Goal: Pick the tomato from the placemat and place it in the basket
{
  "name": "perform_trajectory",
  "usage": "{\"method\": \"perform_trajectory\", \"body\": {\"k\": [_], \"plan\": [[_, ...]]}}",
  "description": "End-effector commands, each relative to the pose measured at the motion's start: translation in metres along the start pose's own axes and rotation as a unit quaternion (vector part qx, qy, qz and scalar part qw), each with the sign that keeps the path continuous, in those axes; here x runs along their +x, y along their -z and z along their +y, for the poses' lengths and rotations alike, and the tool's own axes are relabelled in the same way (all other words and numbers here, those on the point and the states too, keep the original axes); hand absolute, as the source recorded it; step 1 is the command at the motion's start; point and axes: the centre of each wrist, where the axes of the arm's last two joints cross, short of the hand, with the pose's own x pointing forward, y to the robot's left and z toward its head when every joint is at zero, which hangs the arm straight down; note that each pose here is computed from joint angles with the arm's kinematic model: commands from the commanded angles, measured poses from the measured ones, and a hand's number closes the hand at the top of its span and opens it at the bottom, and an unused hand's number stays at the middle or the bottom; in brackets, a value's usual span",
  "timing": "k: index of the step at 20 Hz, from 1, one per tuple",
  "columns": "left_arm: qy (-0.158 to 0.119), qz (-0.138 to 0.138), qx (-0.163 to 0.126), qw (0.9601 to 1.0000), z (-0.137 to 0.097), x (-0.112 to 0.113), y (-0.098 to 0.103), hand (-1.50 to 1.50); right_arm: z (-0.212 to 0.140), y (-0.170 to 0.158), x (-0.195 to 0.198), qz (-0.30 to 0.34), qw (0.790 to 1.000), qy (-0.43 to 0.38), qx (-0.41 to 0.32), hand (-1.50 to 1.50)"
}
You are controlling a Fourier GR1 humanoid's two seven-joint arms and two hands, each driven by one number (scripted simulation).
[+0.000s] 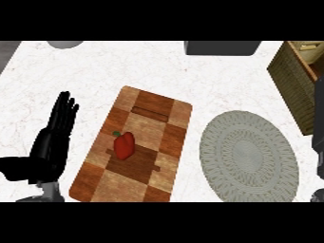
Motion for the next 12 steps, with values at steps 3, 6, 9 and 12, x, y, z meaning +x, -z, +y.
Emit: {"method": "perform_trajectory", "body": {"k": [3,6,9,12], "plan": [[0.000,-0.008,0.016,0.9998,0.005,0.001,0.003,0.00,-0.029,-0.008,0.001,0.098,0.992,0.026,-0.071,-1.50],[0.003,0.007,0.010,0.9999,0.008,-0.007,-0.010,0.00,-0.049,-0.007,-0.006,0.120,0.986,0.073,-0.087,-1.50],[0.005,0.002,0.017,0.9998,-0.001,-0.009,0.001,0.00,-0.086,-0.013,-0.003,0.116,0.985,0.097,-0.086,-1.50],[-0.005,0.002,0.004,1.0000,-0.005,0.011,-0.004,0.00,-0.100,-0.024,-0.016,0.097,0.989,0.081,-0.077,-1.50]]}}
